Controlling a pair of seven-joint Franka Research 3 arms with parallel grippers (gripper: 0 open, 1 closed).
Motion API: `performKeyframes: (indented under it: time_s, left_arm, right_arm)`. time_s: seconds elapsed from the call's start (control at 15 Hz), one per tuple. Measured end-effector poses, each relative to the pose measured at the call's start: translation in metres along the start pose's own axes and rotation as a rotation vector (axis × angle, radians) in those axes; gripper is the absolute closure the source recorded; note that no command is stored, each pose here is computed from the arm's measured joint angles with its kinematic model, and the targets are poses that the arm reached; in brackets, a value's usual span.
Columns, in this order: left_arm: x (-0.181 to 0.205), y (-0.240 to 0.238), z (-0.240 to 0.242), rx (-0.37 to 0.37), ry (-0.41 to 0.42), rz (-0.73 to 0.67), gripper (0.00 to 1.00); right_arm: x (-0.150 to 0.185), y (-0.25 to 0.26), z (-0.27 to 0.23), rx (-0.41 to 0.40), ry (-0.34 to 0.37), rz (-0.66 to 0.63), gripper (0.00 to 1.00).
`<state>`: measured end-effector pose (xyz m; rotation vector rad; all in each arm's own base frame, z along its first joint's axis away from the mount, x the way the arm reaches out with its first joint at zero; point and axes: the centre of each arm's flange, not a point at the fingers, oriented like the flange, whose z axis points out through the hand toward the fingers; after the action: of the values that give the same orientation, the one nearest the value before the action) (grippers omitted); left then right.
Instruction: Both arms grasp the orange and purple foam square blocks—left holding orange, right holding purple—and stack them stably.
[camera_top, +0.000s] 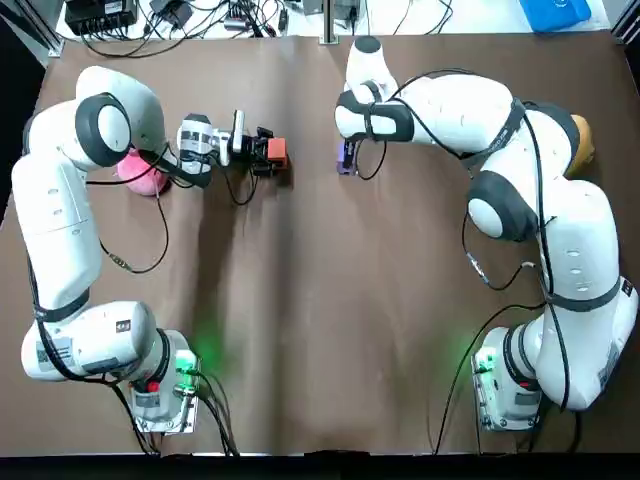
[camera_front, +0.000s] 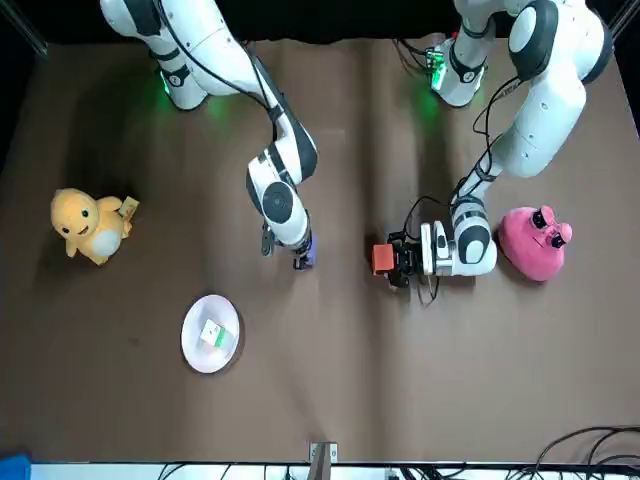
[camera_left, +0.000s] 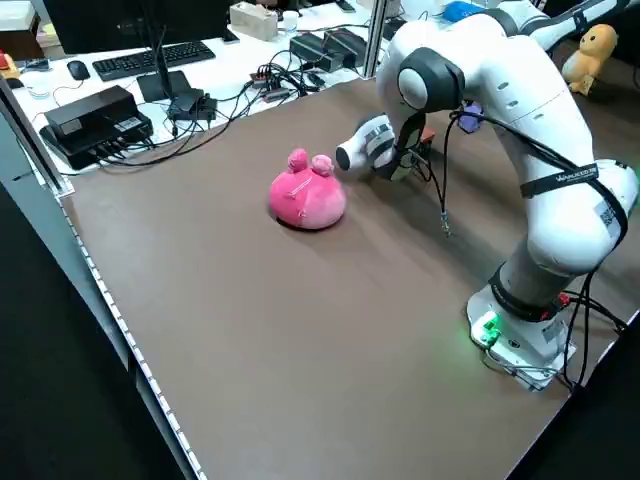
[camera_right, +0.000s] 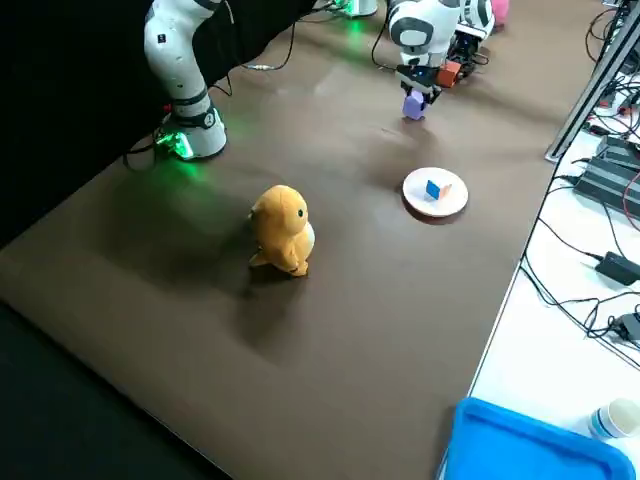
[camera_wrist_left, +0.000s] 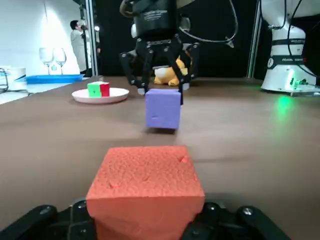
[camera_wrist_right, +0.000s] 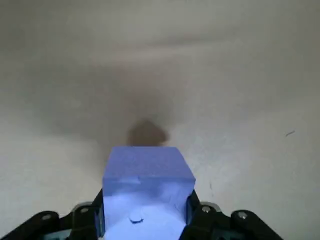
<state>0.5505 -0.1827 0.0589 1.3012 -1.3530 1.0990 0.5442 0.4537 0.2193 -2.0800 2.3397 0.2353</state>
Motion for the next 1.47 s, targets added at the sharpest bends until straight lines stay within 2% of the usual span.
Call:
performKeyframes:
  time_s: [0.33, 0.47, 0.73, 1.07, 1.47]
  left_arm:
    - [0.031, 0.003, 0.069, -0.013, 0.071, 0.004, 0.4]
    - [0.041, 0.006, 0.101, -0.019, 0.068, 0.009, 0.4]
    - [0.049, 0.016, 0.152, -0.018, 0.04, 0.009, 0.4]
    - [0.036, 0.02, 0.171, -0.02, 0.004, 0.008, 0.4]
    - [0.028, 0.023, 0.185, -0.036, 0.005, 0.006, 0.4]
  right_arm:
    - [0.001, -0.007, -0.015, -0.008, -0.001, 0.023, 0.4]
    - [-0.003, -0.008, -0.031, -0.042, 0.015, 0.019, 0.4]
    - [-0.008, -0.015, -0.062, -0.053, 0.02, 0.011, 0.4]
    - [-0.004, -0.025, -0.097, -0.081, 0.034, 0.014, 0.4]
    - [-0.016, -0.015, -0.097, -0.086, 0.032, 0.008, 0.4]
